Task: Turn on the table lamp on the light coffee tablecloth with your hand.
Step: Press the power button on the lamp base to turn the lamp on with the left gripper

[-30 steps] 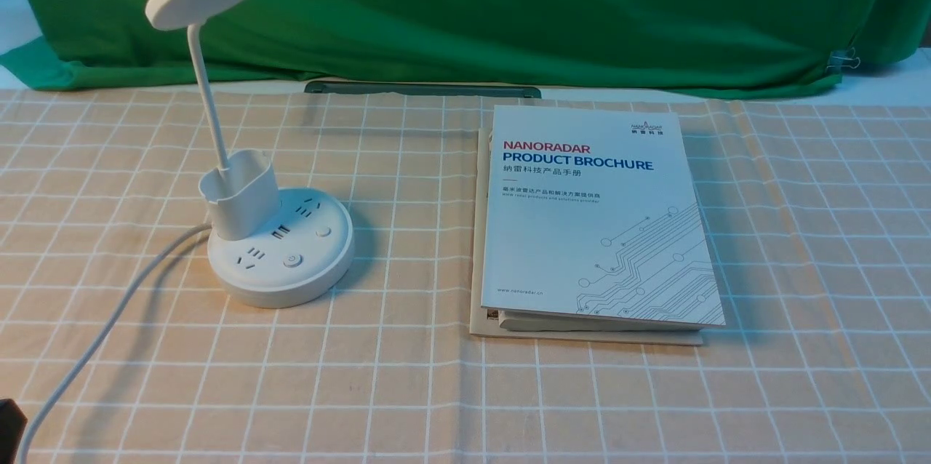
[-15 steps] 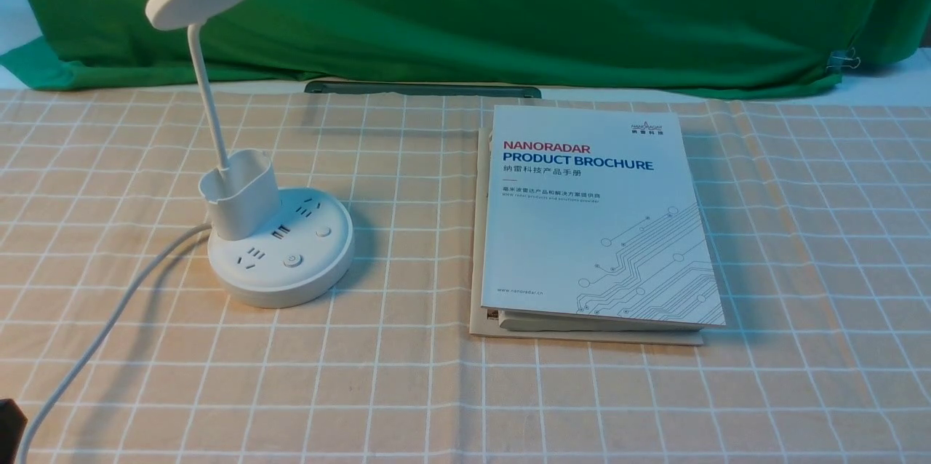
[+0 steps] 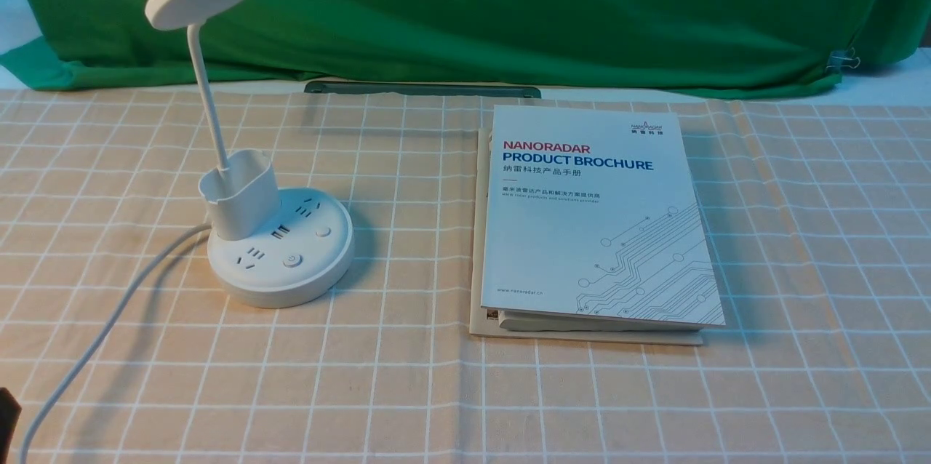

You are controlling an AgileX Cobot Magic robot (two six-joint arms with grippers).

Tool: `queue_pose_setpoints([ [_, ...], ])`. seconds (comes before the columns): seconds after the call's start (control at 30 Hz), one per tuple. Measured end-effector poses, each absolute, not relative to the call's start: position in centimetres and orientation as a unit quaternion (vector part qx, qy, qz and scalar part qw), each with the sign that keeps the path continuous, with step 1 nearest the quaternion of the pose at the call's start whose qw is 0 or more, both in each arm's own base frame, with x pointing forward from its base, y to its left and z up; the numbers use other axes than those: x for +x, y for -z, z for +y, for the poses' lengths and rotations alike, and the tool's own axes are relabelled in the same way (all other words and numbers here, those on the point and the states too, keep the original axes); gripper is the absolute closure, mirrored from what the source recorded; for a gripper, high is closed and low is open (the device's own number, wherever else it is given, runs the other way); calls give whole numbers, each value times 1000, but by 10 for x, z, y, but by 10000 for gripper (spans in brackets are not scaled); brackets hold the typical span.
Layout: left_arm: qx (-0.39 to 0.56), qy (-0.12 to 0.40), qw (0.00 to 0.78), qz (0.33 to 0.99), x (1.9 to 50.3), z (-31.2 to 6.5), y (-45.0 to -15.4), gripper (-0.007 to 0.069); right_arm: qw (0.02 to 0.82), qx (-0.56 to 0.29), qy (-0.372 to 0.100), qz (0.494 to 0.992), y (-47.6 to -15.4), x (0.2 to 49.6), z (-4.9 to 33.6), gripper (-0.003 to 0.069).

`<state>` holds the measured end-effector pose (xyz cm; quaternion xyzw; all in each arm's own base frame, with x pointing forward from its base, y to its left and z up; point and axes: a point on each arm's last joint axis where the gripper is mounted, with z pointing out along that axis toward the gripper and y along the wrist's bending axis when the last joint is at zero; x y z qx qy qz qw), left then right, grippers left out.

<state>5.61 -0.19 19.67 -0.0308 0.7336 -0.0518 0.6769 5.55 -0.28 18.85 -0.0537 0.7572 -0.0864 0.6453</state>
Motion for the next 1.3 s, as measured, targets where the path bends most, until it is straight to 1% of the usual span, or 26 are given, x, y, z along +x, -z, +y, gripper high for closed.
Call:
queue_pose_setpoints([
  [0.1,-20,47,725,687,56,-2,-209,623,645,-54,86,757,-189,56,-3,419],
  [0.17,-17,48,766,640,55,-2,-220,623,645,-54,86,757,-189,56,-3,419],
  [0.2,-16,50,793,607,53,-2,-228,623,645,-54,86,757,-189,56,-3,419],
  [0.3,-16,57,844,532,47,-2,-243,623,645,-54,86,757,-189,56,-3,419],
  [0.33,-16,58,851,523,46,-2,-245,623,645,-54,86,757,-189,56,-3,419],
  [0.4,-14,61,885,462,40,-2,-256,623,645,-54,86,757,-189,56,-3,419],
  [0.5,-13,67,912,405,33,-1,-265,623,645,-54,86,757,-189,56,-3,419],
  [0.6,-25,111,932,345,24,-1,-274,623,645,-54,86,757,-189,56,-3,419],
  [0.67,-30,139,929,343,21,-3,-288,623,645,-54,86,757,-189,56,-3,419],
  [0.7,-30,151,922,356,18,-3,-301,623,645,-54,86,757,-189,56,-3,419],
  [0.73,-30,156,909,385,16,-4,-318,623,645,-54,86,757,-189,56,-3,419],
  [0.8,-40,142,876,458,17,-3,-344,623,645,-54,86,757,-189,56,-3,419],
  [0.87,-65,117,836,532,28,-1,-356,623,645,-54,86,757,-189,56,-3,419],
  [0.9,-67,102,796,593,40,0,-357,623,645,-54,86,757,-189,56,-3,419],
  [0.97,-85,86,725,678,67,1,-346,623,645,-54,86,757,-189,56,-3,420],
  [1.0,-92,86,701,702,78,1,-340,623,645,-54,86,757,-189,56,-3,420],
  [1.03,-122,57,689,712,81,1,-337,623,645,-54,86,757,-189,56,-3,420],
  [1.07,-109,92,623,769,103,-1,-322,623,645,-54,86,757,-189,56,-3,420],
  [1.13,-117,107,560,813,127,-7,-305,623,645,-54,86,757,-189,56,-3,420],
  [1.17,-100,117,535,831,134,-10,-300,623,645,-54,86,757,-189,56,-3,419],
  [1.2,-95,146,489,855,150,-17,-290,623,645,-54,86,757,-189,56,-3,419],
  [1.27,-70,180,431,881,169,-27,-279,623,645,-54,86,757,-189,56,-3,419],
  [1.3,-59,196,416,886,176,-31,-277,623,645,-54,86,757,-189,56,-3,419],
])
